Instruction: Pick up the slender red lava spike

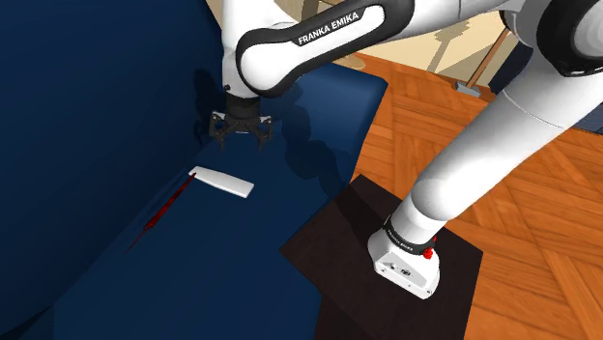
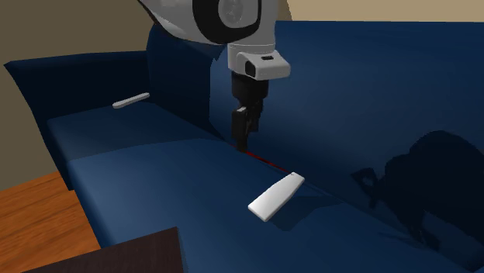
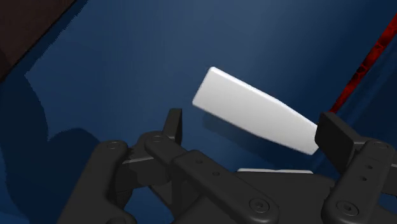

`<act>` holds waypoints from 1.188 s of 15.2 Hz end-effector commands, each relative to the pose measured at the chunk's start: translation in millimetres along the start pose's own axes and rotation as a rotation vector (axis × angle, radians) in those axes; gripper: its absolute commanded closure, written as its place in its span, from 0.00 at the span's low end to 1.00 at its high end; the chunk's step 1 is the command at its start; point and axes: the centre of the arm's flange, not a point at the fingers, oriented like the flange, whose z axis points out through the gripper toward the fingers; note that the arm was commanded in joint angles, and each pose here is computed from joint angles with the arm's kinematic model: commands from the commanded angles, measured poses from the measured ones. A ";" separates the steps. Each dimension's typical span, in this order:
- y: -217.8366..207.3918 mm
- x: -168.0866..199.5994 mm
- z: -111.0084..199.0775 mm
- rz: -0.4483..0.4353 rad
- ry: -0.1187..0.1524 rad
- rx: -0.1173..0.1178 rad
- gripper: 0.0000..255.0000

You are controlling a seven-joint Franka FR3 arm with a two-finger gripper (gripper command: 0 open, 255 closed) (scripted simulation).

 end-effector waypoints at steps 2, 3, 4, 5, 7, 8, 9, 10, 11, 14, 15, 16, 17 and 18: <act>-30.9 4.3 25.1 0.077 -0.026 0.003 0.00; -40.8 5.4 33.7 0.100 -0.034 0.003 0.00; -50.6 6.7 42.3 0.124 -0.042 0.004 0.00; -60.4 8.2 51.0 0.148 -0.051 0.005 0.00; -79.8 11.6 68.2 0.196 -0.067 0.006 0.00; -89.5 13.6 76.9 0.220 -0.075 0.006 0.00; -99.2 15.7 85.5 0.243 -0.083 0.007 0.00; -108.8 17.9 94.2 0.267 -0.092 0.007 0.00; -118.3 20.4 102.9 0.291 -0.100 0.008 0.00; -146.6 28.6 129.1 0.363 -0.125 0.009 0.00; -155.9 31.6 137.8 0.387 -0.133 0.010 0.00; -165.1 34.8 146.6 0.410 -0.141 0.010 0.00; -174.2 38.1 155.4 0.434 -0.149 0.011 0.00; -174.0 38.2 160.6 0.434 -0.149 0.011 0.00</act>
